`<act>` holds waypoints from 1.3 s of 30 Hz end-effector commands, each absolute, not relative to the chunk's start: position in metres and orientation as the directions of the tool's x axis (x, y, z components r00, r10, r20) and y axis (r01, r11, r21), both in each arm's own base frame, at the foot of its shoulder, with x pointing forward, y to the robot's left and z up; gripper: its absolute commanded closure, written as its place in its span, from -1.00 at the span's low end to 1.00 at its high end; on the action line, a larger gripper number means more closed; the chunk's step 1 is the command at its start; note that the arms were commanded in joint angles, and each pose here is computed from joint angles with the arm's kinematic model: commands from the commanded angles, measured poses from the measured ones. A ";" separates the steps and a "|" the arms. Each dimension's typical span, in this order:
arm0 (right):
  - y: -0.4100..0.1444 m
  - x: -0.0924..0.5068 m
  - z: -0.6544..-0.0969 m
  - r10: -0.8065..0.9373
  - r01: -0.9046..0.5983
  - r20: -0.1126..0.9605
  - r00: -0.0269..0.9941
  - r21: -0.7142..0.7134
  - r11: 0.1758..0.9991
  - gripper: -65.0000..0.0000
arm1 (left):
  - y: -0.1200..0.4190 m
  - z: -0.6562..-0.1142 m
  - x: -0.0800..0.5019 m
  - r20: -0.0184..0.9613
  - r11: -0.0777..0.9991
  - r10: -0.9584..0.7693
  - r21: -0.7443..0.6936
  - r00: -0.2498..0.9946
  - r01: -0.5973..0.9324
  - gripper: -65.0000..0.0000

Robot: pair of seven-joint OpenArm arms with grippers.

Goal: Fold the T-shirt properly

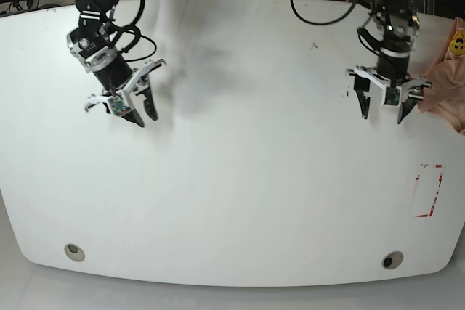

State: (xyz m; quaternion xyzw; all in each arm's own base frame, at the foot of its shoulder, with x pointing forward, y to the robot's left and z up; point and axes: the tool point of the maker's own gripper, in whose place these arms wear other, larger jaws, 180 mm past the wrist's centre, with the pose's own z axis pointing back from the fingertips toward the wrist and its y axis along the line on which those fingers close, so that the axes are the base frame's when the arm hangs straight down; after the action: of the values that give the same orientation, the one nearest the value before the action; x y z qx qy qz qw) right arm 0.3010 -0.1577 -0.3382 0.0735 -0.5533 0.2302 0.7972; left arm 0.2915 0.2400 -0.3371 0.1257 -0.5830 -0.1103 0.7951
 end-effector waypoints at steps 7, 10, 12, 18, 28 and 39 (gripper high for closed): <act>-0.205 0.233 -0.355 0.169 -0.317 0.904 0.393 -0.040 0.948 0.49 | 0.173 -0.338 0.206 0.897 0.961 -0.273 0.242 0.349 0.131 -0.32; -0.213 0.196 -0.359 0.111 -0.278 0.889 0.444 0.019 0.960 0.49 | 0.156 -0.345 0.165 0.875 0.971 -0.236 0.190 0.424 0.148 -0.32; -0.213 0.173 -0.362 0.084 -0.266 0.872 0.482 0.054 0.962 0.49 | 0.152 -0.354 0.139 0.847 0.976 -0.214 0.164 0.486 0.143 -0.32; -0.208 0.099 -0.377 0.013 -0.224 0.787 0.617 0.160 0.961 0.49 | 0.149 -0.375 0.074 0.751 0.982 -0.185 0.121 0.634 0.143 -0.31; -0.174 -0.018 -0.407 -0.110 -0.083 0.576 0.810 0.298 0.951 0.49 | 0.133 -0.434 -0.035 0.523 0.992 -0.091 -0.029 0.847 0.124 -0.31; -0.141 -0.079 -0.505 -0.118 -0.018 0.355 0.927 0.357 0.934 0.49 | 0.147 -0.539 -0.082 0.308 0.994 -0.061 -0.063 0.949 0.084 -0.32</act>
State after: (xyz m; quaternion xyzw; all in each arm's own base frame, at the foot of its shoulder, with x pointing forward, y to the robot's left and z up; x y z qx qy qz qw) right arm -0.0832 -0.1374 -0.4961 0.1803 -0.1823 -0.0145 0.9665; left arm -0.0804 0.1363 -0.5283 -0.0466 -0.1586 -0.0402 0.9854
